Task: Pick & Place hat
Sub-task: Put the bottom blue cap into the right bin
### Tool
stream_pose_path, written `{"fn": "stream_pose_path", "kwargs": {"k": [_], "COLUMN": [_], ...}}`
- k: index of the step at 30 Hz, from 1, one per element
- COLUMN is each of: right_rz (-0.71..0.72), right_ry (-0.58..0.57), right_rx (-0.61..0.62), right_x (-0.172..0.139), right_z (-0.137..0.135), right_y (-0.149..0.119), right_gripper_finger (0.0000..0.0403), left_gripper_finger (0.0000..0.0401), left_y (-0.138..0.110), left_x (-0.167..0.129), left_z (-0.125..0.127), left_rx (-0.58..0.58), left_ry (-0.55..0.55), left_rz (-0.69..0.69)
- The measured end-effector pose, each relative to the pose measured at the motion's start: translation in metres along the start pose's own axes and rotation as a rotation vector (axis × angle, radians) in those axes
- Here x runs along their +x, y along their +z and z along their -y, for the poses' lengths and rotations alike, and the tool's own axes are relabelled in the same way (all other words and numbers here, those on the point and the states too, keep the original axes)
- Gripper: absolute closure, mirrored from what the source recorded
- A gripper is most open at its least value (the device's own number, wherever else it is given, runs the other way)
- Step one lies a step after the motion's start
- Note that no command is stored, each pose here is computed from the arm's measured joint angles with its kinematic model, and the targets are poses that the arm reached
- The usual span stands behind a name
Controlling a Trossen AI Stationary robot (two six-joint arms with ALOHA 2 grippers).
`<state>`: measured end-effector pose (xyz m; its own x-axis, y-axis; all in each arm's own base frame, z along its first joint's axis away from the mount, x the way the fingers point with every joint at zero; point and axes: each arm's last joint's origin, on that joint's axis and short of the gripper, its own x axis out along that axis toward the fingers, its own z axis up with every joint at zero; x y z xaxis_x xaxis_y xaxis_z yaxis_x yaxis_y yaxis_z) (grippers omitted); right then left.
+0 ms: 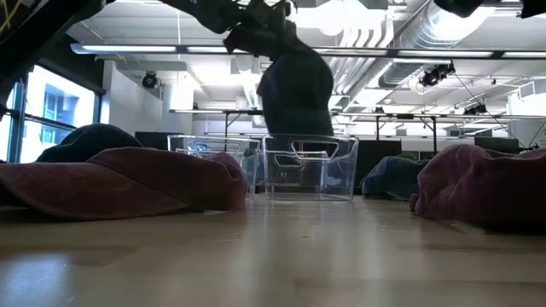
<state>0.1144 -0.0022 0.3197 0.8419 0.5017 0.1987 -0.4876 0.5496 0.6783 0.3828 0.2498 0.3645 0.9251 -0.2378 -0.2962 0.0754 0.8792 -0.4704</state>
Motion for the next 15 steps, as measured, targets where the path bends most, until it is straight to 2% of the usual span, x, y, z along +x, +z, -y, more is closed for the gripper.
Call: {"fn": "stream_pose_path", "kwargs": {"k": [7,11,15], "right_rz": [0.070,0.117,0.164], "right_ry": [-0.059,-0.094,-0.130], "right_rx": [-0.026,-0.026,-0.022], "right_x": [0.000,0.000,-0.001], "right_z": [0.002,0.003,0.004], "right_y": [0.002,0.003,0.005], "right_gripper_finger": [0.0265,0.0265,0.0265], "left_gripper_finger": [0.0401,0.0401,0.0401], "left_y": [-0.008,-0.017,-0.024], "left_x": [-0.008,0.010,0.022], "left_z": [-0.011,-0.009,-0.009], "left_rx": [0.121,0.236,0.271], "left_ry": [0.102,0.161,0.190], "left_rz": [-0.065,-0.120,-0.156]}}
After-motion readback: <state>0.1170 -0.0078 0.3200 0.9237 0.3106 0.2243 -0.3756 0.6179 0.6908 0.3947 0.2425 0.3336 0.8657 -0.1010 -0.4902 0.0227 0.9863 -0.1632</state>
